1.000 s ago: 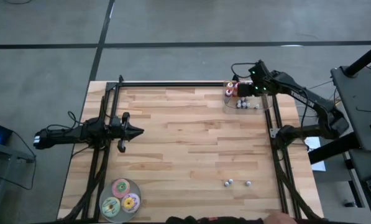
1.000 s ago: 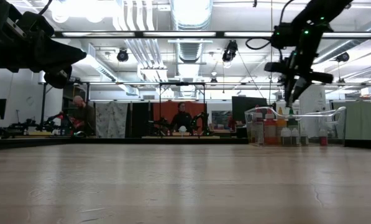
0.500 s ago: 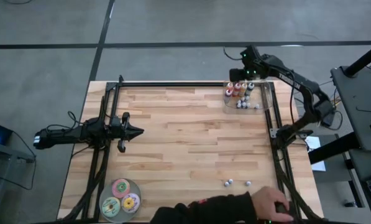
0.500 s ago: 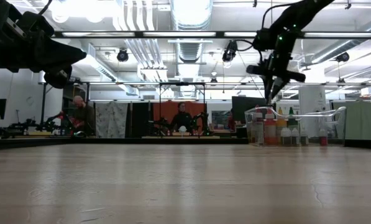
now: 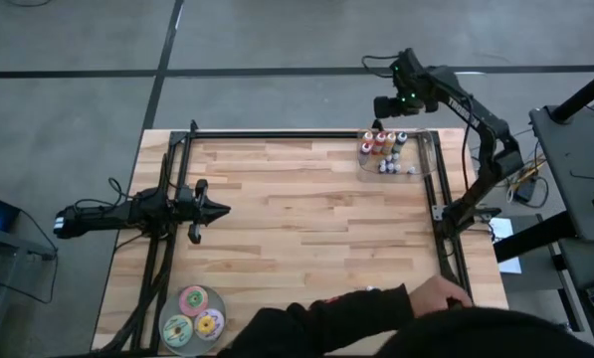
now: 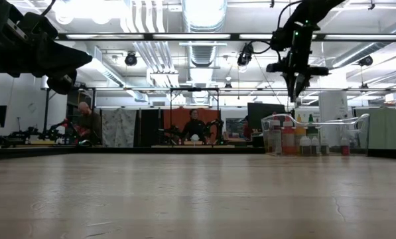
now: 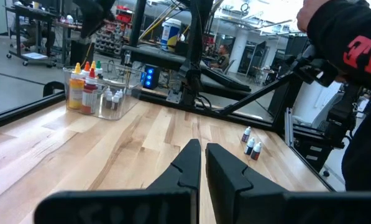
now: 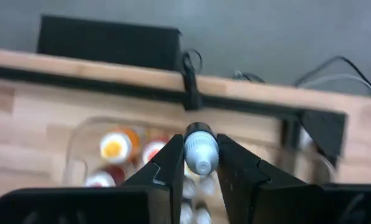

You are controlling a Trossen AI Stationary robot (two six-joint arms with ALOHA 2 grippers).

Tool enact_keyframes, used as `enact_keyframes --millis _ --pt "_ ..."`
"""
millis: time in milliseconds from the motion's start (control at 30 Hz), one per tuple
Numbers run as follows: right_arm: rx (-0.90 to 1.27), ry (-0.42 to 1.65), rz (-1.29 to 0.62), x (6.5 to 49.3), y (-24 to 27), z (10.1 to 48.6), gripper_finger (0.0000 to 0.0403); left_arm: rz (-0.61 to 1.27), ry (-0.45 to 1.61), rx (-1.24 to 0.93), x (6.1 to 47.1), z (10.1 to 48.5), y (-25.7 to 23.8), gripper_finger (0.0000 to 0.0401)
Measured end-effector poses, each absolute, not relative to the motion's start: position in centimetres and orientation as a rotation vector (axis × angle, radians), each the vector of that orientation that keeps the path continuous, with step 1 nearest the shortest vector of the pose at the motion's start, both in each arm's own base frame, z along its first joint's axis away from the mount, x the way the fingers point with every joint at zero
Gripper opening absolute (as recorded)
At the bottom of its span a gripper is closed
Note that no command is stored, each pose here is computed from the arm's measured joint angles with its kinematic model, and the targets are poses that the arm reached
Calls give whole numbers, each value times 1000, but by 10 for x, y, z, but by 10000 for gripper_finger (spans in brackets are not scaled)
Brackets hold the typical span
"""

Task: Pick & Place food coloring
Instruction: Put the small green food coloring bottle into the bin

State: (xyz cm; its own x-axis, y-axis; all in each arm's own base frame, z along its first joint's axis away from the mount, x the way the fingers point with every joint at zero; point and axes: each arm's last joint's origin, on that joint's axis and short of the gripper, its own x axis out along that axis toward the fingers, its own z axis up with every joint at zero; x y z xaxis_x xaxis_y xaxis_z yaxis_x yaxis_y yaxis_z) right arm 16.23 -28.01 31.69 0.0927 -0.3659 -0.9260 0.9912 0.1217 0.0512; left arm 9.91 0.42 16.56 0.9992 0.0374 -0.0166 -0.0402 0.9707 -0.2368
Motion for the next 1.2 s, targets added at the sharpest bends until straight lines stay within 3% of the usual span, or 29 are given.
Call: enact_keyframes --millis 233,600,1200 --pt "947 1005 -1256 145 -271 333 70 39 12 -239 99 166 4 0" --pt "1070 1080 -1214 135 -277 317 70 39 12 -239 99 166 4 0" --pt "944 1036 -1167 146 -274 323 70 39 12 -239 99 165 4 0"
